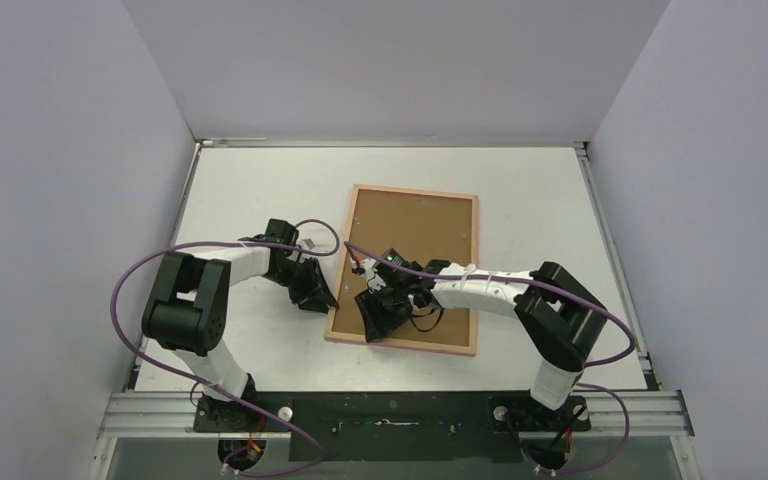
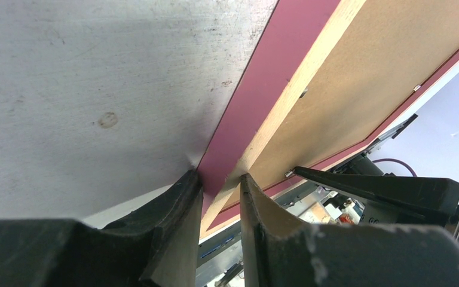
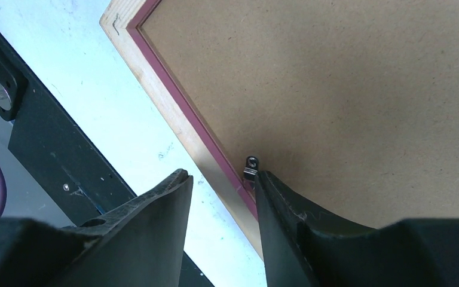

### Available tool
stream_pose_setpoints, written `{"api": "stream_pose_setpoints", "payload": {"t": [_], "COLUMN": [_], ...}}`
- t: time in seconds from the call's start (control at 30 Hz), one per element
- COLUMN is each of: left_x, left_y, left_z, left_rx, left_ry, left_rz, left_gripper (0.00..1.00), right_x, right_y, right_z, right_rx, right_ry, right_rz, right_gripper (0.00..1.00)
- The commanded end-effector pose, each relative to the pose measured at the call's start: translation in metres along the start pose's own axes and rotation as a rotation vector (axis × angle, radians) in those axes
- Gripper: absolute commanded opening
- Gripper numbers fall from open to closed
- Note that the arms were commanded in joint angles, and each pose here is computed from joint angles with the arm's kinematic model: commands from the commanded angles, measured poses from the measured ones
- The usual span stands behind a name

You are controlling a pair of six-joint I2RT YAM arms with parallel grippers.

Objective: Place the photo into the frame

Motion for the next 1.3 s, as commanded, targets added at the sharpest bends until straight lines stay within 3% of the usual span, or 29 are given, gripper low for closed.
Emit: {"api": "stream_pose_setpoints", "payload": {"t": [0.0,0.27,0.67,0.83,1.1,1.27], "left_x": [-0.013,-0.015,-0.019,-0.018,-0.007,-0.008], "left_y": [0.012,0.010,0.011,0.010,0.002,0.002], "left_z": [-0.021,-0.019,-0.013,-0.011,-0.018,-0.021], "left_rx": [0.000,0.000,0.014,0.015,-0.002,-0.001], "left_ry": [-0.086,-0.073,-0.044,-0.037,-0.060,-0.064], "left_rz": [-0.068,-0.049,-0.021,-0.015,0.005,0.003], "left_gripper": [0.20,0.20,0.19,0.19,0.19,0.20], "right_x": [0.002,-0.008,-0.024,-0.006,0.063,0.047], "right_y": [0.008,0.012,0.002,0.003,-0.016,-0.016], "right_z": [0.036,0.027,0.008,-0.011,-0.043,-0.044], "right_rx": [-0.047,-0.068,-0.147,-0.132,-0.158,-0.162], "right_ry": [0.120,0.084,-0.026,-0.106,-0.257,-0.230], "right_rz": [-0.027,-0.056,0.001,0.031,0.129,0.102], "right_gripper": [0.43,0.40,0.43,0.47,0.52,0.50]}}
Point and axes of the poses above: each gripper's point midway between its finger pads, its own x axis back along the fingers, its own y axis along the line the jaws close on, z = x × y, the point moved 1 cm from there along x, back along the fingers, and after that the axes turned 15 degrees about x, right-handed, at the moved point
